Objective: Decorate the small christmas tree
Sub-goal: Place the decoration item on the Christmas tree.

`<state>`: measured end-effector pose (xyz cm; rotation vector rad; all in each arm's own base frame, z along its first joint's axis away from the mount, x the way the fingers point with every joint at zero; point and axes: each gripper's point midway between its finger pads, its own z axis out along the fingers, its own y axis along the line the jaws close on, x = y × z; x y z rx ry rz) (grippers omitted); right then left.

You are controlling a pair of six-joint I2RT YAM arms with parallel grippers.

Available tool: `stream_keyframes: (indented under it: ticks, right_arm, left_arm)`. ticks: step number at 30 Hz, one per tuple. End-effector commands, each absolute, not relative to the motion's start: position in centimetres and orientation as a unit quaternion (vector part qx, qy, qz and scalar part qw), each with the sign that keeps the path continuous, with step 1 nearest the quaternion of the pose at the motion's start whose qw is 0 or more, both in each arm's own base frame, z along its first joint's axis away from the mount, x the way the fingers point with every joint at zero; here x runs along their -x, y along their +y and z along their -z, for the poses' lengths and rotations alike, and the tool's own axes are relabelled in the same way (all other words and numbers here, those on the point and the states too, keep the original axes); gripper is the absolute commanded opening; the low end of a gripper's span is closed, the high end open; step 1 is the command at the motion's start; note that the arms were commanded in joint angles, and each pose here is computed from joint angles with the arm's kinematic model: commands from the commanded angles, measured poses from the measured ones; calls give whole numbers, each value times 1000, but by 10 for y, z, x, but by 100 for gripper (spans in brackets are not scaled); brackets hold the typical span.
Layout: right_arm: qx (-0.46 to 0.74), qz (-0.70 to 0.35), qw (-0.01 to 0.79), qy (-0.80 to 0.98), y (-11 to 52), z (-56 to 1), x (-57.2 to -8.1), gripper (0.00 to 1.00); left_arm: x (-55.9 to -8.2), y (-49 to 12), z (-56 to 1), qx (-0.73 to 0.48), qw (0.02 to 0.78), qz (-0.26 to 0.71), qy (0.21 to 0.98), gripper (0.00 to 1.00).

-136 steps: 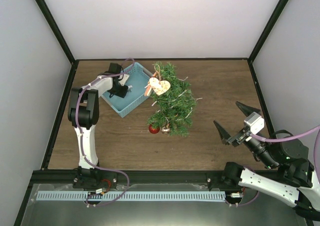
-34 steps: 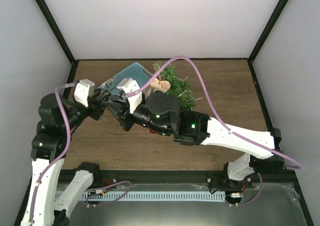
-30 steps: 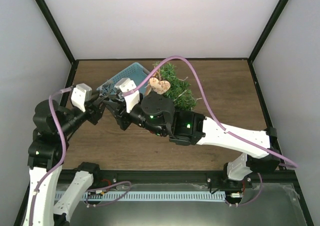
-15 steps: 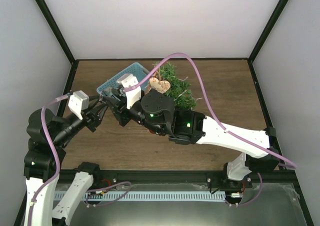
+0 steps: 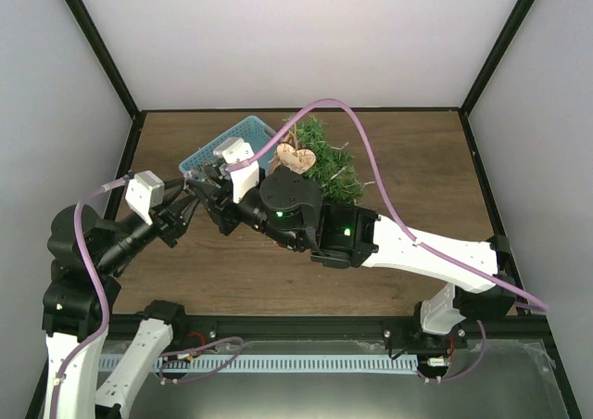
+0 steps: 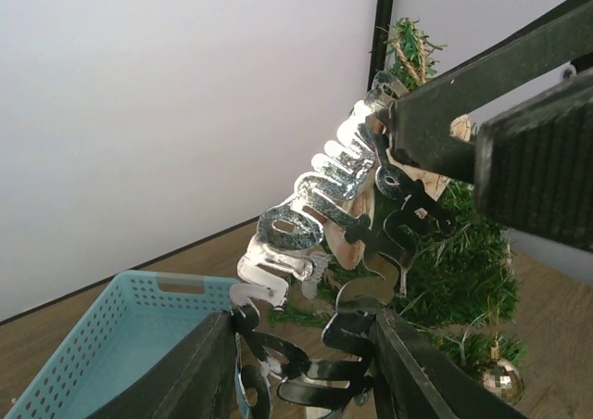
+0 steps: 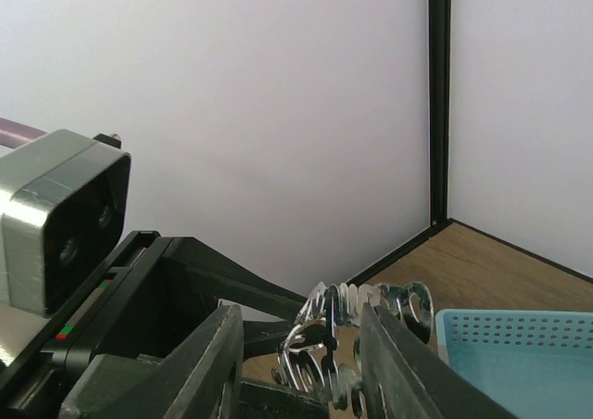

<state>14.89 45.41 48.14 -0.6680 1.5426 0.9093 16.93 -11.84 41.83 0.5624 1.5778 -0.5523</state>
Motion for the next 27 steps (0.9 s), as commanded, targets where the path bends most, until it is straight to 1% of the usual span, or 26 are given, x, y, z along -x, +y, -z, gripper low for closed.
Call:
stream_keyframes:
  ticks: [1, 3, 9, 13, 24, 25, 27]
  right_arm:
    - [254, -430, 597, 628, 431, -523, -140, 37]
    - [247, -431, 603, 624, 423, -526, -141, 38]
    - [233, -424, 614, 623, 409, -526, -144, 46]
    - [237, -416, 614, 628, 415, -517, -146, 50]
    - [274, -437, 582, 629, 445, -502, -136, 49]
    - [274, -437, 583, 628, 446, -502, -136, 47]
    - [275, -436, 583, 628, 447, -502, -136, 40]
  left_arm:
    - [-165, -119, -429, -253, 647, 241, 678, 41]
    - [-166, -119, -428, -253, 646, 241, 678, 41]
    - [-167, -118, -429, -250, 648, 238, 679, 41]
    - [-164, -120, -432, -253, 649, 243, 675, 41]
    - [-154, -126, -434, -271, 648, 262, 662, 41]
    - [-154, -126, -433, -272, 646, 263, 662, 41]
    - [-153, -128, -434, -275, 647, 266, 660, 41]
